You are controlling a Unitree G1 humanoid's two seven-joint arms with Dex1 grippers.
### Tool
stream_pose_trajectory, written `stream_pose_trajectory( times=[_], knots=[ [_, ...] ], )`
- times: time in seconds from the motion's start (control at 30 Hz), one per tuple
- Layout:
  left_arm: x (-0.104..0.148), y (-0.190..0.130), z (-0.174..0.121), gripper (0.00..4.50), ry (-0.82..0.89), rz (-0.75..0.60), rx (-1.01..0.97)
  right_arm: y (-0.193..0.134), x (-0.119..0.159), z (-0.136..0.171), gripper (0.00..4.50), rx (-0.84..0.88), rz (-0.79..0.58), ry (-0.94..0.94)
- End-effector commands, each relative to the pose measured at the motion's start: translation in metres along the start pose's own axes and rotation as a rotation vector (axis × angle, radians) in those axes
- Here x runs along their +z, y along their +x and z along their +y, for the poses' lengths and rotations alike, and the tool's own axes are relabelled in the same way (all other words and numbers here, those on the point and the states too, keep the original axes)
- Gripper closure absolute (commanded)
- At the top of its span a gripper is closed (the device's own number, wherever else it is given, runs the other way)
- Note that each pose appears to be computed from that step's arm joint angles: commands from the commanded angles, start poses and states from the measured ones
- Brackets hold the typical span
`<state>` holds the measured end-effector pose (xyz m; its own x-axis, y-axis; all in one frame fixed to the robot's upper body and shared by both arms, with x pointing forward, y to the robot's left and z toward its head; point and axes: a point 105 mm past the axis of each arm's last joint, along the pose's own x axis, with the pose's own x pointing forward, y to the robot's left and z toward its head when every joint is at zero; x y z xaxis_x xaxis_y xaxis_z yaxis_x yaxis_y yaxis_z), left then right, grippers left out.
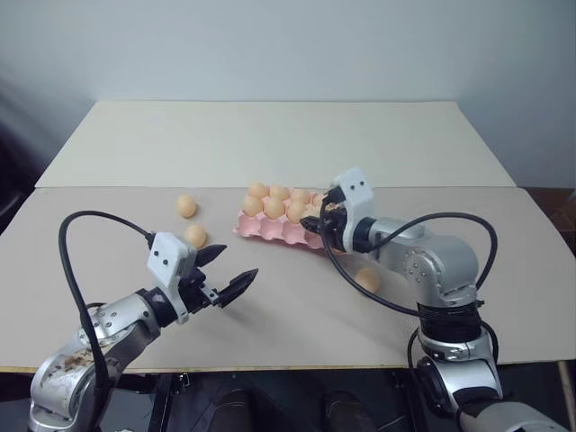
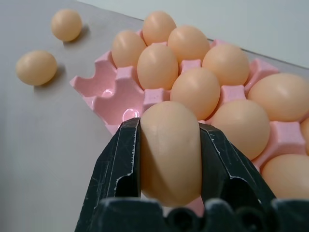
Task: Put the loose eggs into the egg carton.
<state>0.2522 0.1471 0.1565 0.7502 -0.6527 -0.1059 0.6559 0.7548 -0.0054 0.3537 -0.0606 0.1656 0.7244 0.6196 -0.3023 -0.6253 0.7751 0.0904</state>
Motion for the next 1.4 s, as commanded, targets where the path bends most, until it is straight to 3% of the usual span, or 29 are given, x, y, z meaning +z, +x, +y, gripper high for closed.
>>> stream_pose_trajectory(
  times=[0.03, 0.3, 0.6, 0.63, 0.9, 1.03, 1.27, 1.4],
  knots=[
    [0.011, -0.001, -0.008, 0.00, 0.043, -0.046, -0.011, 0.003, 0.008, -0.002, 3.17, -0.006, -0.057, -0.011],
    [0.013, -0.002, -0.008, 0.00, 0.046, -0.045, -0.012, 0.010, 0.004, -0.011, 3.17, -0.048, -0.046, -0.011],
    [0.012, -0.003, -0.012, 0.00, 0.031, -0.037, -0.043, 0.005, 0.006, -0.020, 0.12, -0.076, -0.051, -0.028],
    [0.012, -0.003, -0.013, 0.00, 0.029, -0.036, -0.047, 0.003, 0.009, -0.020, 0.02, -0.076, -0.059, -0.035],
    [0.014, -0.002, -0.014, 0.00, 0.025, -0.036, -0.074, -0.022, 0.040, 0.003, 0.02, 0.032, -0.117, -0.125],
    [0.016, -0.004, -0.011, 0.00, 0.038, -0.031, -0.088, -0.041, 0.041, 0.006, 0.02, 0.076, -0.084, -0.149],
    [0.025, -0.024, 0.007, 0.00, 0.071, -0.007, -0.130, -0.102, 0.003, -0.040, 0.02, 0.092, 0.077, -0.229],
    [0.030, -0.032, 0.018, 0.00, 0.086, 0.006, -0.160, -0.156, 0.006, -0.065, 0.02, 0.115, 0.103, -0.271]
  ],
)
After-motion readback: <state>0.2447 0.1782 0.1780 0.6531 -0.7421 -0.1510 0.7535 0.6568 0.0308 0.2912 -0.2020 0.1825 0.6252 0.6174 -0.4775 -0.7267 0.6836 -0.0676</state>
